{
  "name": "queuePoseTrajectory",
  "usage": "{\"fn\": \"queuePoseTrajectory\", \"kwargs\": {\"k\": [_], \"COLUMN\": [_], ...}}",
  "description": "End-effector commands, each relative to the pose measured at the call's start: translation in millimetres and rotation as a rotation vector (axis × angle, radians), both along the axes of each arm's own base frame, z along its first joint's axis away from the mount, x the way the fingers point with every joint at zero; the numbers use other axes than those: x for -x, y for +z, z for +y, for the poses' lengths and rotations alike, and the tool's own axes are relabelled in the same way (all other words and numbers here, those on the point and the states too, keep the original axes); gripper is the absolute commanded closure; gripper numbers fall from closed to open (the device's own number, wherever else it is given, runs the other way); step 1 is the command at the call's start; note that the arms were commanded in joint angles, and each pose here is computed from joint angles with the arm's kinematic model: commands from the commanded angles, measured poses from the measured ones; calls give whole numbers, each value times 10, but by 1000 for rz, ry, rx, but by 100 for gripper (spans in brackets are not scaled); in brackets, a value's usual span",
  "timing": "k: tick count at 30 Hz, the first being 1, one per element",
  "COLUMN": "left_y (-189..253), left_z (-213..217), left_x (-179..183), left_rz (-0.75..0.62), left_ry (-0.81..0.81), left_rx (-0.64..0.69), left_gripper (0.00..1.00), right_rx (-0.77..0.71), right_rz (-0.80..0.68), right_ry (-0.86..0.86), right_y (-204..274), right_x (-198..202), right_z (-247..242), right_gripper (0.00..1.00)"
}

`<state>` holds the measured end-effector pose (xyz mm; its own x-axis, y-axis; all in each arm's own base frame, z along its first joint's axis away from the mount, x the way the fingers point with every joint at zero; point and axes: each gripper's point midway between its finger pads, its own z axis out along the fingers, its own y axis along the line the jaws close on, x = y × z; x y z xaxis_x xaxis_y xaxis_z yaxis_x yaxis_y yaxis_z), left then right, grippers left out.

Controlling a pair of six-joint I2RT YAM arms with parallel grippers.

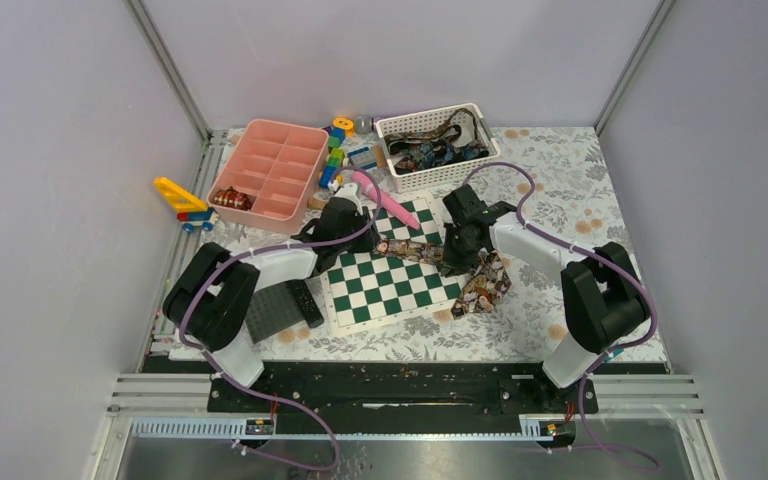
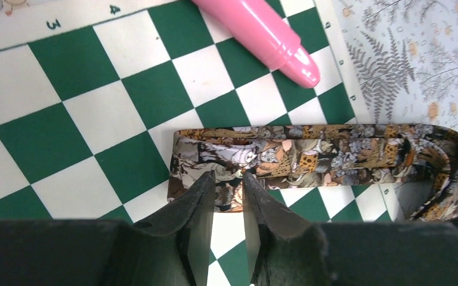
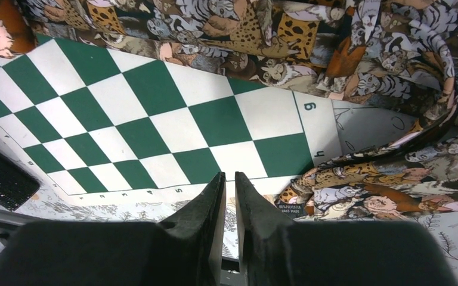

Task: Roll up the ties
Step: Roll the tie at the center of the board.

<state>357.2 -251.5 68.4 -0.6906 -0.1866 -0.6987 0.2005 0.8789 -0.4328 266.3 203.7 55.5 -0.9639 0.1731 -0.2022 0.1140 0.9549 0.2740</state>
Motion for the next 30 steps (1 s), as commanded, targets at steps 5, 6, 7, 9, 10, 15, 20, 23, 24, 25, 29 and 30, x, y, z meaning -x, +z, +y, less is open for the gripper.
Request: {"fn": "queuePoseTrajectory", "kwargs": {"k": [5, 6, 7, 9, 10, 15, 20, 23, 24, 25, 29, 30], "left_y": [-21, -37, -48, -66, -78, -123, -126, -130, -136, -141, -162, -154], "left_z": [-96, -94, -95, -97, -101, -98, -107, -107, -106, -105, -104, -103], "left_x": [-90, -86, -85, -82, -81, -89, -90, -92, -93, -93, -92, -95], "left_rz": [-17, -14, -12, -9, -7, 1, 1, 1, 2, 2, 7, 6], "left_ry": [-10, -10, -11, -12, -12, -11, -13, -14, -14, -14, -14, -13], "left_rx": [0, -2, -3, -5, -6, -12, -12, -14, -15, -16, -19, -18], "left_gripper": [76, 76, 76, 76, 76, 76, 76, 76, 76, 76, 76, 76], "right_rx": [190, 204, 214, 232, 243, 352, 508, 608, 637, 664, 773, 805], "right_rz": [42, 44, 48, 52, 56, 70, 65, 61, 56, 48, 19, 13], "right_ry": [-18, -22, -26, -39, -46, -79, -109, -130, -133, -136, -138, -138], "right_y": [-129, -148, -169, -201, -222, -235, -166, -98, -65, -23, 106, 141], "right_x": [71, 82, 91, 103, 106, 102, 75, 54, 44, 22, -73, -99], "right_z": [-333, -363, -383, -420, -438, -618, -878, -1041, -1084, -1123, -1278, -1320], "right_gripper": [82, 82, 82, 82, 82, 82, 82, 83, 83, 83, 83, 83]}}
